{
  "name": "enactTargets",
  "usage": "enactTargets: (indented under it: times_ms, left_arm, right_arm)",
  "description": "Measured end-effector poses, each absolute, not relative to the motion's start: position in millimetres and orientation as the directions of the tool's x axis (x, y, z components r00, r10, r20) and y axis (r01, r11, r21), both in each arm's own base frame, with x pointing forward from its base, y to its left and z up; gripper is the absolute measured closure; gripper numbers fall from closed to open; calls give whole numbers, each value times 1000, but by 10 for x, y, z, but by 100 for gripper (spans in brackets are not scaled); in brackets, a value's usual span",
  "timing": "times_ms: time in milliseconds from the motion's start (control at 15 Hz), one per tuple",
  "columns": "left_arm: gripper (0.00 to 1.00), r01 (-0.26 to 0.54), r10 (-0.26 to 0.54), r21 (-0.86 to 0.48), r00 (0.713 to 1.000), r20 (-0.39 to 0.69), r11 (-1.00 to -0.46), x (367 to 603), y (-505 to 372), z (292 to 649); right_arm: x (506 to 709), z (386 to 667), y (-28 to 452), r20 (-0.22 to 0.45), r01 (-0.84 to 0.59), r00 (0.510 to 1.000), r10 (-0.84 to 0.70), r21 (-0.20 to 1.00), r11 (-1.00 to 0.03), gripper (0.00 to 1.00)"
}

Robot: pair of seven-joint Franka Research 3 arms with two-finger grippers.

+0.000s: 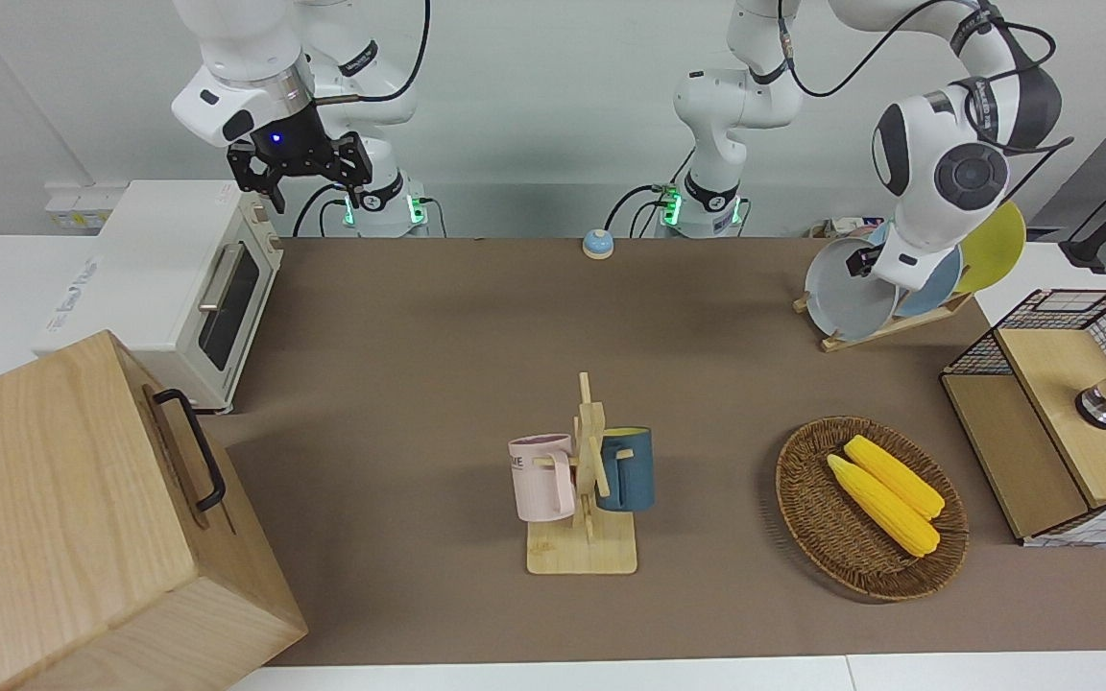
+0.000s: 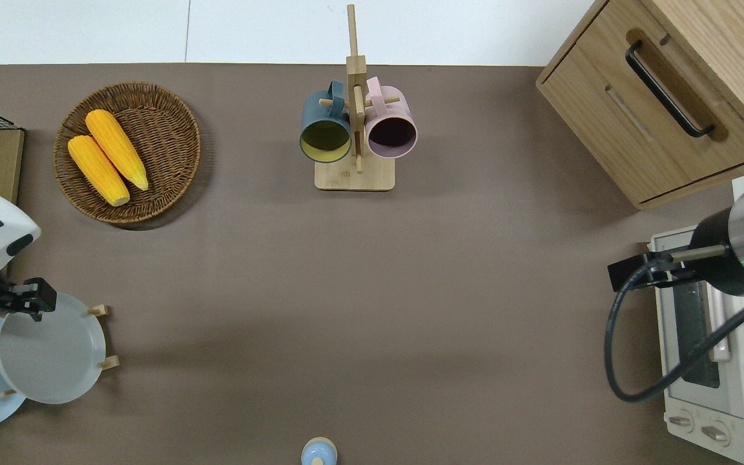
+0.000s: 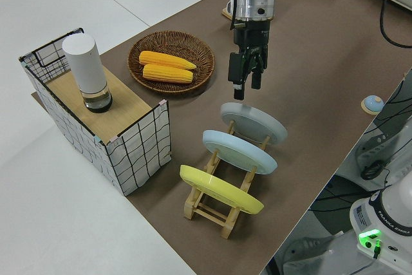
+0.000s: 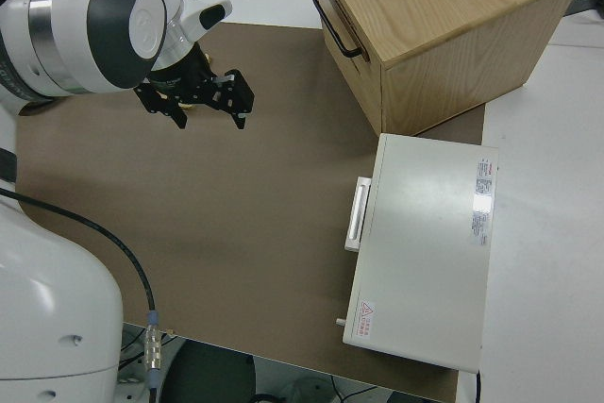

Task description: Pick gray plate from low plate rack and place it on table with left arm

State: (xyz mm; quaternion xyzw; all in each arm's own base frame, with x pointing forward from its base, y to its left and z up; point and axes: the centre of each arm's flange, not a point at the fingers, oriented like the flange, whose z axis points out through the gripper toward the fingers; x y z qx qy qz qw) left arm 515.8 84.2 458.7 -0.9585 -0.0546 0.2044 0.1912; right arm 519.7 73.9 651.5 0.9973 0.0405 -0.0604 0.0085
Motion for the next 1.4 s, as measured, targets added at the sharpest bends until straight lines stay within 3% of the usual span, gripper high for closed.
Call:
enactTargets:
  times_ms: [200, 333, 600, 1000, 1133, 1400]
  left_arm:
    - [2, 19, 201, -395, 883, -424, -919, 5164, 928, 4296]
    - [20, 15, 207, -398, 871, -445, -917, 5180, 955, 4174]
    - [66, 14, 209, -399, 869, -449, -917, 5190, 956, 4143]
    - [74, 16, 208, -399, 872, -443, -917, 5200, 953, 4173]
    - [87, 16, 203, -398, 878, -433, -917, 5219, 938, 4241]
    - [87, 22, 204, -401, 886, -417, -916, 5242, 890, 4447]
  right_arm:
    - [5197, 6515, 739, -121, 82, 989, 80, 12, -997, 1]
    - [5197, 6515, 739, -121, 82, 989, 80, 12, -997, 1]
    - [5197, 6515, 739, -121, 82, 989, 80, 12, -997, 1]
    - [5197, 6515, 739, -121, 82, 989, 80, 12, -997, 1]
    - [5197, 6515, 739, -121, 82, 989, 80, 12, -997, 1]
    - [5197, 6515, 739, -121, 82, 989, 80, 12, -997, 1]
